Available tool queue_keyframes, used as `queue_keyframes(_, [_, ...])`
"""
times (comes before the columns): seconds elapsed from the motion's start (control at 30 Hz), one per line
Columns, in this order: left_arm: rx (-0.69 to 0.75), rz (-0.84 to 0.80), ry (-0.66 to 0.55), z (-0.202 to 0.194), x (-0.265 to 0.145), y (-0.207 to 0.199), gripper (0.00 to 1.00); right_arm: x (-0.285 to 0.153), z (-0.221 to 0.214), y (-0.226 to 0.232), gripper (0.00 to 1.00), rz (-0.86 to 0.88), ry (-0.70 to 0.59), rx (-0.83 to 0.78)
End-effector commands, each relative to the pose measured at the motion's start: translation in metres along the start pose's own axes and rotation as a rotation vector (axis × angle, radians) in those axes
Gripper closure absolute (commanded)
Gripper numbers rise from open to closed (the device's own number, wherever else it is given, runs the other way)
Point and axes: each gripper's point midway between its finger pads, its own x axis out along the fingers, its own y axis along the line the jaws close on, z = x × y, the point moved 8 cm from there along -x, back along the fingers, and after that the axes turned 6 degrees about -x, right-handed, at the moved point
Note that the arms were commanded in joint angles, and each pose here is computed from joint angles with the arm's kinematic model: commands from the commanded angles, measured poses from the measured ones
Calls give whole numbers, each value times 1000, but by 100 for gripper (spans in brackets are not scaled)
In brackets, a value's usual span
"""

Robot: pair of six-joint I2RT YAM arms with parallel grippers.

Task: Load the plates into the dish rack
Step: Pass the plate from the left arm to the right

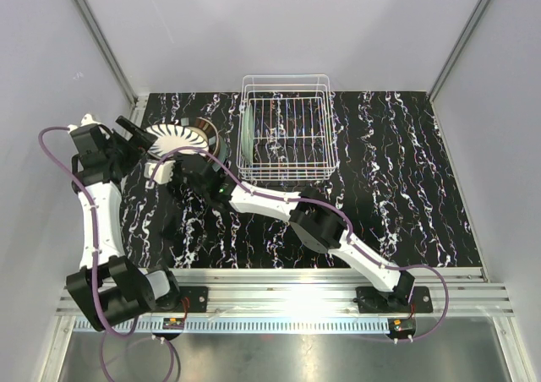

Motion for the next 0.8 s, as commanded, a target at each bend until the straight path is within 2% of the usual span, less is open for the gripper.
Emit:
queue_keyframes(0.0, [66, -11, -123, 20, -19, -16, 1, -7, 36, -62, 100, -187, -113, 111])
queue_keyframes(0.47, [42, 142, -291, 41, -39, 5, 1, -31, 74, -120, 100, -314, -180, 235])
queue_keyframes(0.77, [27, 158, -284, 39, -36, 9, 1, -61, 110, -175, 100, -364, -278, 399])
